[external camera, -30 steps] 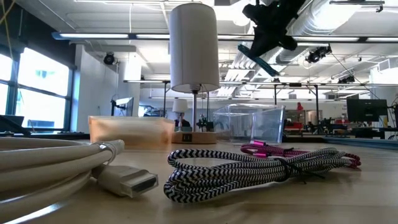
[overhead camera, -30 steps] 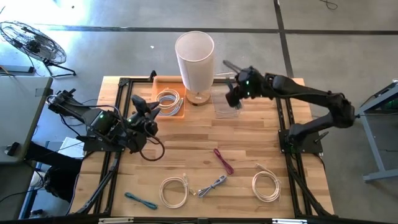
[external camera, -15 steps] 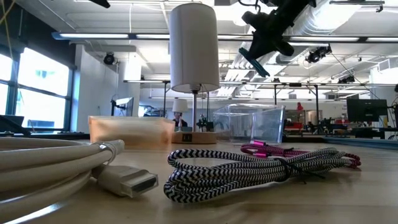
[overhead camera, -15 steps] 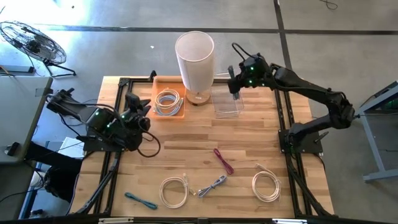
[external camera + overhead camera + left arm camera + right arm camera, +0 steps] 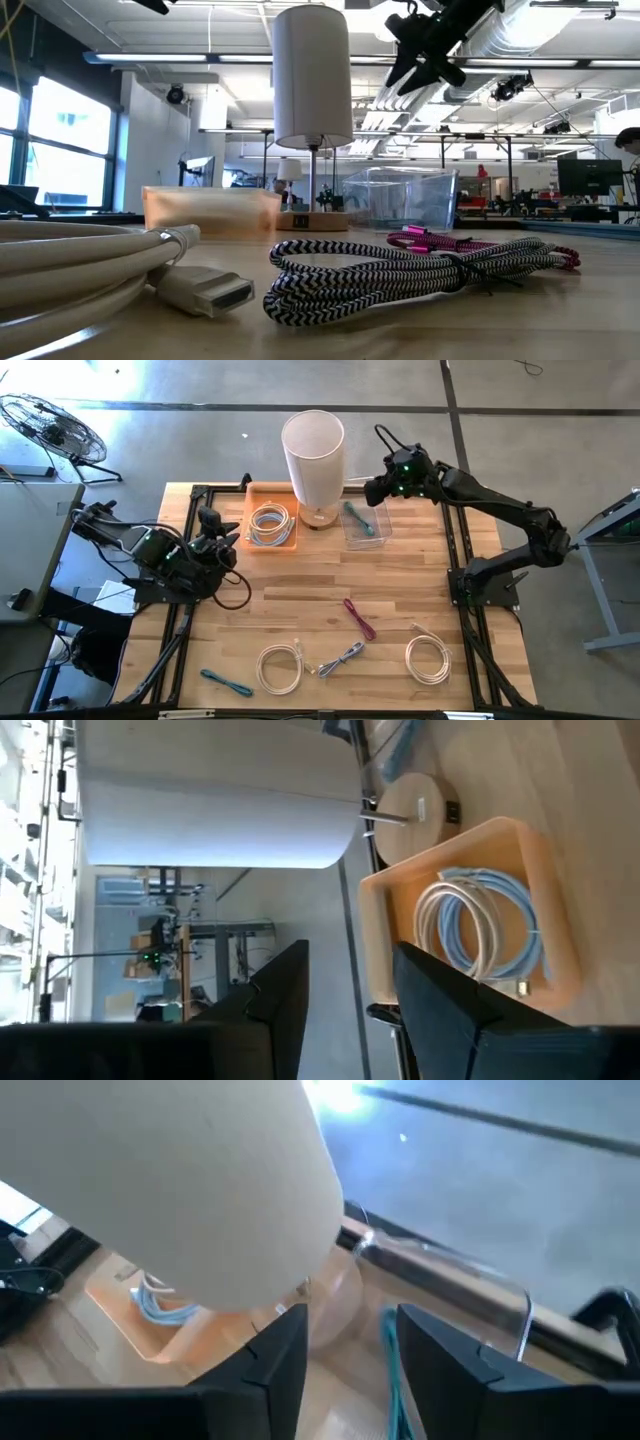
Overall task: Pick & Place USB Port
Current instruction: Put the top blue USB cable into the transparent bin, then put the pink USB cable into the transparent bin
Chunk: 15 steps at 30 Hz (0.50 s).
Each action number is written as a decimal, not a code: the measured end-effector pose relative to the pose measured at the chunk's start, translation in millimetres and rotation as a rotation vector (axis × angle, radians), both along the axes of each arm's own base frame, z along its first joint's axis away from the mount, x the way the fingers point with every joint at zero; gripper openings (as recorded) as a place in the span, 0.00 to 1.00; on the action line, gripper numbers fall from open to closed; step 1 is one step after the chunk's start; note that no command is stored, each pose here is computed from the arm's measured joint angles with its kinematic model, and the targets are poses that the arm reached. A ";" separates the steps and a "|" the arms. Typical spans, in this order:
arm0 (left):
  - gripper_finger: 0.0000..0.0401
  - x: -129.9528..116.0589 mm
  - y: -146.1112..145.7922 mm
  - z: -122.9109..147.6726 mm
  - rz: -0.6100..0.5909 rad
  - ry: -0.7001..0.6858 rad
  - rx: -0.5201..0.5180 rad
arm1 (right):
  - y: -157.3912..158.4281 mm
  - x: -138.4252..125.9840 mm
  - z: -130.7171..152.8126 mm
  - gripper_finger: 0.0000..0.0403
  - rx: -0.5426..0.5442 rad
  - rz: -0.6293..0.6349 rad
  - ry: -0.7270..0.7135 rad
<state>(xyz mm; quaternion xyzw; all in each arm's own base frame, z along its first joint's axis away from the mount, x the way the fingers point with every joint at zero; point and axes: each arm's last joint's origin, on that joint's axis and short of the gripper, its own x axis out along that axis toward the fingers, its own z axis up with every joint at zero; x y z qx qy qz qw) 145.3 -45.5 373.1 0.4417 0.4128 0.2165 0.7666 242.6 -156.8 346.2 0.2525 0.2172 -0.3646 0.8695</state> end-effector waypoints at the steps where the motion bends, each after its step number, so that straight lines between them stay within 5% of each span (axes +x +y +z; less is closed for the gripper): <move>1: 0.36 0.1 -0.2 -0.2 -0.003 0.003 -0.009 | -0.5 1.3 1.9 0.37 -0.020 0.018 -0.014; 7: 0.36 0.2 -1.1 -1.3 -0.012 0.008 -0.058 | 16.9 13.9 5.5 0.37 -0.043 0.341 -0.054; 15: 0.36 0.7 -6.1 -5.9 -0.114 0.113 -0.242 | 72.9 32.8 5.6 0.37 0.106 0.886 -0.157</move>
